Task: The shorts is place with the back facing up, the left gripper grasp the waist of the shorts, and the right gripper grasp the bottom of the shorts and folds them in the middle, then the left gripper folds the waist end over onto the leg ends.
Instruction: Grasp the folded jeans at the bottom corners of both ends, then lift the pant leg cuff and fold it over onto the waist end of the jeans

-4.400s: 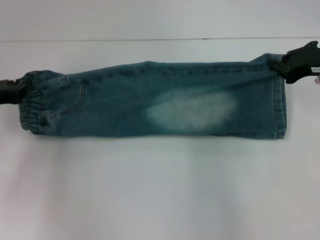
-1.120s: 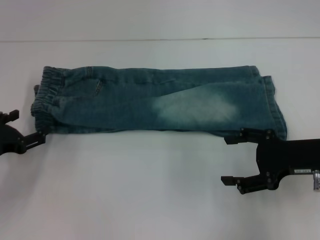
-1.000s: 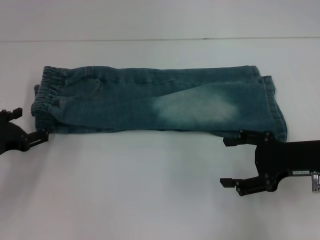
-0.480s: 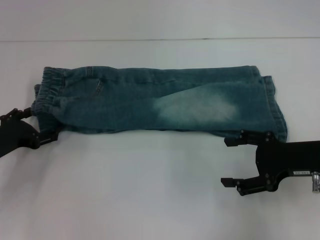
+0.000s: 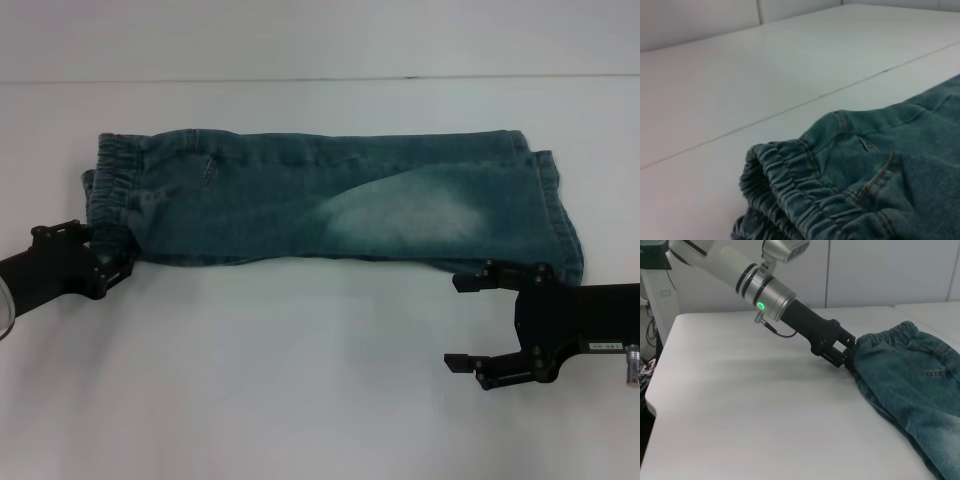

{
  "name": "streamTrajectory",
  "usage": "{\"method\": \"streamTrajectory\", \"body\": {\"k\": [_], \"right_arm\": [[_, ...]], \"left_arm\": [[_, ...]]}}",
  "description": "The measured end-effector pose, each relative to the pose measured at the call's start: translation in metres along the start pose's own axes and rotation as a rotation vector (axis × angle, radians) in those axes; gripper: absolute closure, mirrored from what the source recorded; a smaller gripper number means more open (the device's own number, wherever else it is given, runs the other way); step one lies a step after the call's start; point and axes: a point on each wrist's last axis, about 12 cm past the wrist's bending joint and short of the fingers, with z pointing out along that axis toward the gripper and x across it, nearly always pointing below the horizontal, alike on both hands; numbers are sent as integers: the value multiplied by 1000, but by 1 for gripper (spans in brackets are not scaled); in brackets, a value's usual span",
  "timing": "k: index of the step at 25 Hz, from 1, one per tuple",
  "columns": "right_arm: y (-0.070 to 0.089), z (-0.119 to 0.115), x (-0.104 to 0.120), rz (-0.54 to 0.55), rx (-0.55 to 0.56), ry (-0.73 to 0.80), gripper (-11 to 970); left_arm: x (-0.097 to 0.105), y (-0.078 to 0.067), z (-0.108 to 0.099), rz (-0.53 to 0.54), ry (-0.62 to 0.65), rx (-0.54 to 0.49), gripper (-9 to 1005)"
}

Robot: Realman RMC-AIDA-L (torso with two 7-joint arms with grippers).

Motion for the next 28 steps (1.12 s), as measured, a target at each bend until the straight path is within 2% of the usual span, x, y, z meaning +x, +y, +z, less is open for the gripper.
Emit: {"method": "streamTrajectory", "body": {"k": [8,10,15,22,28], "right_arm": [[-1,-2,0,4,12,-6,16],[-1,-3,0,6,20,-11,16],[-4,-5,1,23,58,-33,17],[-11,4,9,62,190,-111,18],[-11,14,16,51,270,-174,104]], "left_arm": [[0,-1,0,8,-3,9,538],[-1,-1,0,8,-4,8,776],[-6,1,0,7,-19,12,810],[-37,11,-2,12,-43,11,858],[-65,15,-2,29,-43,41,898]]}}
